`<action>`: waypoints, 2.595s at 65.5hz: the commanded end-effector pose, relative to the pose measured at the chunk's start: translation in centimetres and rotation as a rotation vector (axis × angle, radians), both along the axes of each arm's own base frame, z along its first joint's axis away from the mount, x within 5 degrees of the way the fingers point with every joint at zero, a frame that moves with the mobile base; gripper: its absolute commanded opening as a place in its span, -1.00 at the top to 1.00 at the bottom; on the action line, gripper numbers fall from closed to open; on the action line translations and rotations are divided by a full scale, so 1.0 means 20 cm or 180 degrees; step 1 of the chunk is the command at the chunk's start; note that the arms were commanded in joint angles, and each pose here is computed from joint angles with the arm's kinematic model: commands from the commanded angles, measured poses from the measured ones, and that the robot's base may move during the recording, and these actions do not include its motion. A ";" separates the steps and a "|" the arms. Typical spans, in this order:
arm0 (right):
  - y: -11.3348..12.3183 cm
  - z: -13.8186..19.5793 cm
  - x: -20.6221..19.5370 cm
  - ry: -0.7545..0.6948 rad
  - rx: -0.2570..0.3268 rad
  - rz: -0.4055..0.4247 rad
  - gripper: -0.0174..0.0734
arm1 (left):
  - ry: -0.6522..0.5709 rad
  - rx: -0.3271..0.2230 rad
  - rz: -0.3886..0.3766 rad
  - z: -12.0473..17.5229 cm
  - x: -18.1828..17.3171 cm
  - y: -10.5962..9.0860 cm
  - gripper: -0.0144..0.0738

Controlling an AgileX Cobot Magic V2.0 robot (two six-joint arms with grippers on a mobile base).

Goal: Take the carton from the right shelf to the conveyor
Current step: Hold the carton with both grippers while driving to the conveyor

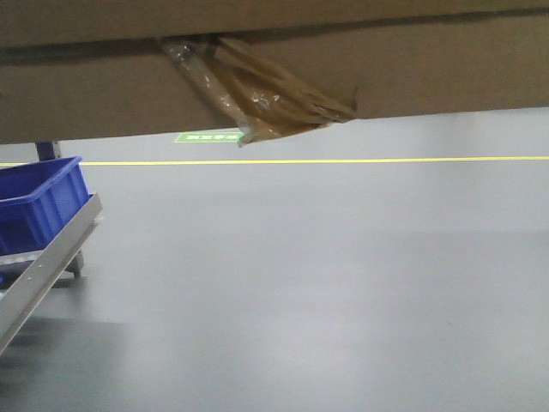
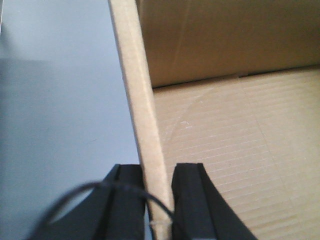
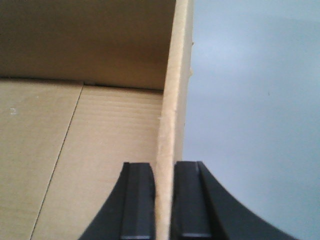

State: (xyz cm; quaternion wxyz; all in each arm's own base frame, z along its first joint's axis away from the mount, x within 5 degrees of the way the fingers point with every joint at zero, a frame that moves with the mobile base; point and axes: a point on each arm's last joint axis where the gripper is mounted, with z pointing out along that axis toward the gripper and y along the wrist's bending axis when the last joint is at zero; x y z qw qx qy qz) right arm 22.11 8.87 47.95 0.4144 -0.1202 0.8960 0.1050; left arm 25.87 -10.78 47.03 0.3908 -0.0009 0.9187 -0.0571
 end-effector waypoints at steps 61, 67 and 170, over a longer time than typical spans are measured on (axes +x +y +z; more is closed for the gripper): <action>-0.02 0.04 -0.01 -0.0219 0.0005 -0.0020 0.76 | -0.0117 0.0085 0.0016 0.03 -0.02 0.02 0.72; -0.02 0.04 -0.01 -0.0219 0.0005 -0.0020 0.76 | -0.0137 0.0125 0.0037 0.03 -0.01 0.03 0.72; 0.02 0.09 0.08 -0.0789 0.0233 -0.0013 0.76 | -0.0544 0.0682 0.0305 0.08 0.02 0.11 0.72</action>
